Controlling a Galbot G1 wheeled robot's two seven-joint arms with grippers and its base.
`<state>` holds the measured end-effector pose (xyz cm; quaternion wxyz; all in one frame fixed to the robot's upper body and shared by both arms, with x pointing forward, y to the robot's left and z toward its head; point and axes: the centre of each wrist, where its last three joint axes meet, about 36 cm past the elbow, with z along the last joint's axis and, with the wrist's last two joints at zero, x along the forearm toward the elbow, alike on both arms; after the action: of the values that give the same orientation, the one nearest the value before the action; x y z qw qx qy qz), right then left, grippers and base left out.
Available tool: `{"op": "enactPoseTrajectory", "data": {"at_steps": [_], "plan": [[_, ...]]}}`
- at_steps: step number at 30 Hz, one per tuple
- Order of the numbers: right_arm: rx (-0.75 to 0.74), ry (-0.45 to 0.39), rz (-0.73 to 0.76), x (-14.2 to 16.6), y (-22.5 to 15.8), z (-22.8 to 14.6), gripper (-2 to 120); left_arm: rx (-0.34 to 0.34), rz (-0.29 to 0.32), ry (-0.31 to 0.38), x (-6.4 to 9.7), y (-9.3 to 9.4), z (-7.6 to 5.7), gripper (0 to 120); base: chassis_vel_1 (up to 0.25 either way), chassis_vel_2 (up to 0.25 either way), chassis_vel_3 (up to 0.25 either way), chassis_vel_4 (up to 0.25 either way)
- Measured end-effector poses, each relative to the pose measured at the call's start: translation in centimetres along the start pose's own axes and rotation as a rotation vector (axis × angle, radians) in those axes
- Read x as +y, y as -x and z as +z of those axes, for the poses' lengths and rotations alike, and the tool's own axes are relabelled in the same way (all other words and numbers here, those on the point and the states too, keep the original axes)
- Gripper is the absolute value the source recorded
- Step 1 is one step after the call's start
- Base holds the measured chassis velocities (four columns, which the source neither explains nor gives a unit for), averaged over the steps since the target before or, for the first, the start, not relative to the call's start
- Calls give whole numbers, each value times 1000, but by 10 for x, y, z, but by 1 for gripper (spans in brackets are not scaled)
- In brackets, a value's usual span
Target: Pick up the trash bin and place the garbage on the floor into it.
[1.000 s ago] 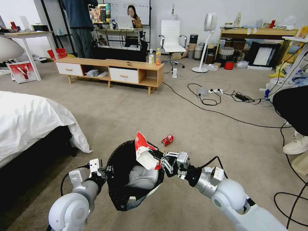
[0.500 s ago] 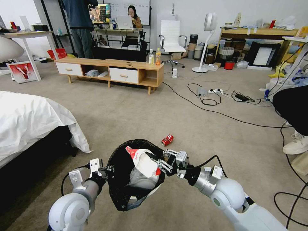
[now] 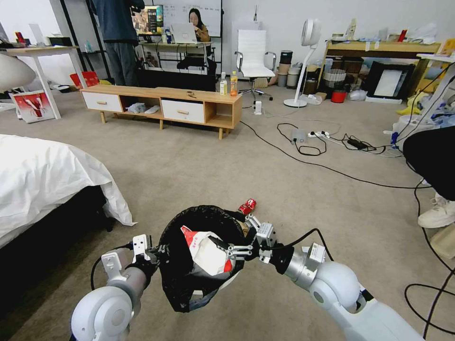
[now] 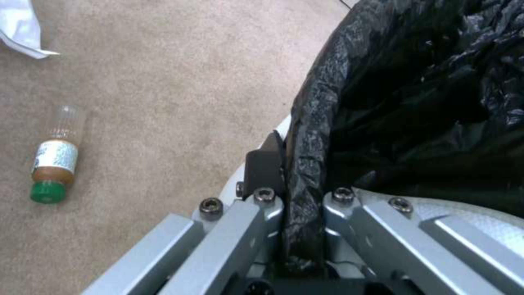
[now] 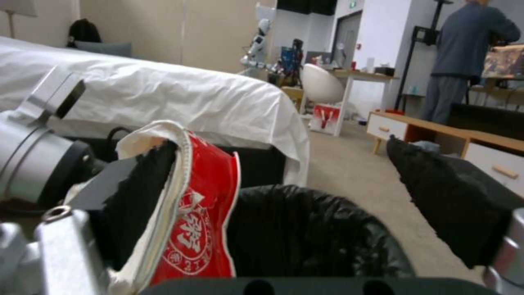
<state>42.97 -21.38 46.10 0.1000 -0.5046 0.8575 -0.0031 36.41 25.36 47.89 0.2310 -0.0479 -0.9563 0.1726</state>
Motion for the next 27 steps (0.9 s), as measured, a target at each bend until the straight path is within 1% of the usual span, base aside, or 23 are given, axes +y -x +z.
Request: {"op": "enactPoseTrajectory", "data": {"at_steps": [5,6,7,8,9,10,11,12,13,14,16,17,18,19,20,21,22,23,24,27], "plan": [[22,11,27,-2,-1,-1,100,-1,10,3,-3,-2,-1,3,0,0,0,0],[33,17,32,-2,-1,-1,100,-1,12,3,-4,-2,-1,3,0,0,0,0],[80,47,50,1,-2,-2,100,-1,16,5,-6,-3,0,3,0,0,0,0],[80,47,50,1,-2,-2,100,-1,16,5,-6,-3,0,3,0,0,0,0],[132,83,67,3,-2,-4,100,1,19,6,-7,-3,1,3,0,0,0,0],[228,156,82,6,-3,-11,100,5,20,7,-7,-4,2,3,0,0,0,0],[228,156,82,6,-3,-11,100,5,20,7,-7,-4,2,3,0,0,0,0],[279,197,86,7,-3,-15,100,5,19,8,-7,-4,3,3,0,0,0,0],[340,268,96,9,-1,-23,100,5,16,9,-7,-4,3,3,0,0,0,0],[340,268,96,9,-1,-23,100,5,16,9,-7,-4,3,3,0,0,0,0],[442,402,110,13,5,-39,100,5,14,9,-5,-5,4,3,0,0,0,0],[473,450,108,14,8,-45,100,5,13,9,-4,-5,4,3,0,0,0,0],[473,450,108,14,8,-45,100,5,13,9,-4,-5,4,3,0,0,0,0],[501,515,109,16,11,-55,100,4,12,9,-4,-6,4,3,0,0,0,0],[501,515,109,16,11,-55,100,4,12,9,-4,-6,4,3,0,0,0,0],[497,549,110,16,13,-59,100,2,13,10,-3,-6,4,3,0,0,0,0],[497,549,110,16,13,-59,100,2,13,10,-3,-6,4,3,0,0,0,0],[491,594,113,18,15,-61,100,0,12,10,-3,-7,3,3,0,0,0,0],[486,610,116,18,16,-62,100,0,11,11,-2,-7,3,3,0,0,0,0],[484,614,116,18,16,-61,100,-1,10,12,-2,-8,3,3,0,0,0,0]]}}
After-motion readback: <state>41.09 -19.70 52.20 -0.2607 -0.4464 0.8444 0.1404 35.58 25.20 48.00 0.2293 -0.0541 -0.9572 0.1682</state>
